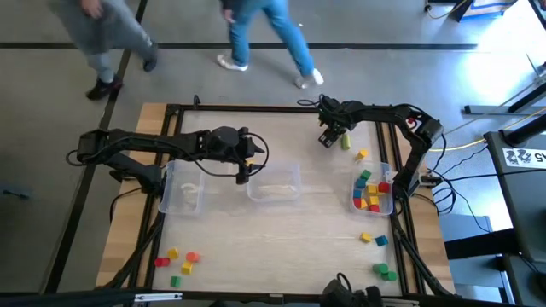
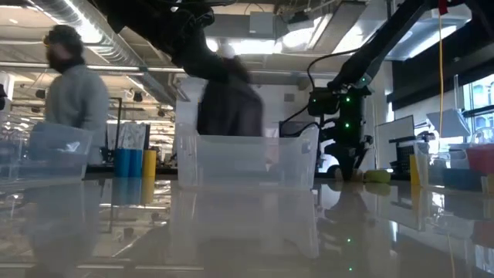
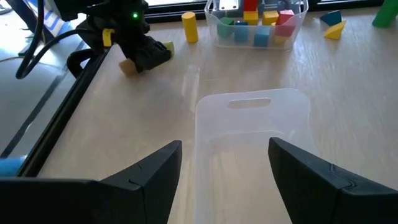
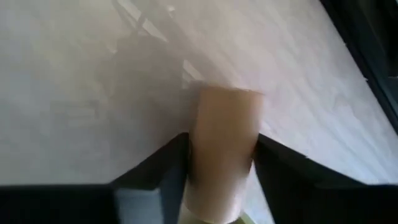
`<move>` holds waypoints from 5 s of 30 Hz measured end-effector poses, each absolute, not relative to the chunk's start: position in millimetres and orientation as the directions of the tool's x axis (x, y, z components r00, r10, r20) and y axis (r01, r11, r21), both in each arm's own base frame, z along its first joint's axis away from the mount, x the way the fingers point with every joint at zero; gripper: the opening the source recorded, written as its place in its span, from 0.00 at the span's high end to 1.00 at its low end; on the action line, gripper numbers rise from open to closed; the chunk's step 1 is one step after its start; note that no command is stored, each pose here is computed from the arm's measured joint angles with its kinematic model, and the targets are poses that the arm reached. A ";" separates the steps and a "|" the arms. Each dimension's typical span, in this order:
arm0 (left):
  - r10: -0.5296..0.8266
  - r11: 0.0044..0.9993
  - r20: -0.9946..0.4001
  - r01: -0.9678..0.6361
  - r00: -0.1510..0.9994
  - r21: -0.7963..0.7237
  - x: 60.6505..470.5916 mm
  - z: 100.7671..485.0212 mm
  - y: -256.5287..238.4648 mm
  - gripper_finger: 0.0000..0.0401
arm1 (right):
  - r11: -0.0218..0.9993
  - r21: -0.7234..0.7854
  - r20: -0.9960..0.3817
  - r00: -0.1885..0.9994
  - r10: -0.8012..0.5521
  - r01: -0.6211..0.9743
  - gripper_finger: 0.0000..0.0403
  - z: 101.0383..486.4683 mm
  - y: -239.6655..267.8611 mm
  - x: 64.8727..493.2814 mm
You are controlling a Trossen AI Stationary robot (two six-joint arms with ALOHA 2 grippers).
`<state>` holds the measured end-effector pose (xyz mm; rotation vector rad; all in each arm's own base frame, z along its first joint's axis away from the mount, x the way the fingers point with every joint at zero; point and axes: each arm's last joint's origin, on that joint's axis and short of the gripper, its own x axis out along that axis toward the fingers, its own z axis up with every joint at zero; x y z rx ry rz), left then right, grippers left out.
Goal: Sort blocks by size
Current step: Put the light brown cylinder block into the center transparent bin, then put the light green cylinder block into the center transparent bin
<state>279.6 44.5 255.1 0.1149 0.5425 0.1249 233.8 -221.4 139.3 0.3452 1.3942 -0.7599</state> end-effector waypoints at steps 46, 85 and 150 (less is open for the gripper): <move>0.225 0.969 -0.440 -0.153 0.869 0.194 236.8 294.0 51.1 0.41 | 0.930 -0.210 -0.757 0.652 0.040 -0.301 0.65 230.5 -55.8 352.4; 0.222 0.971 -0.448 -0.152 0.866 0.186 237.1 292.8 50.4 0.41 | 0.955 -0.261 -0.791 0.598 -0.129 -0.139 0.37 252.8 -57.3 328.5; 0.219 0.974 -0.468 -0.162 0.856 0.160 236.2 290.7 50.2 0.41 | 0.782 -0.154 -0.944 0.146 -0.298 0.603 0.67 145.3 -160.0 196.0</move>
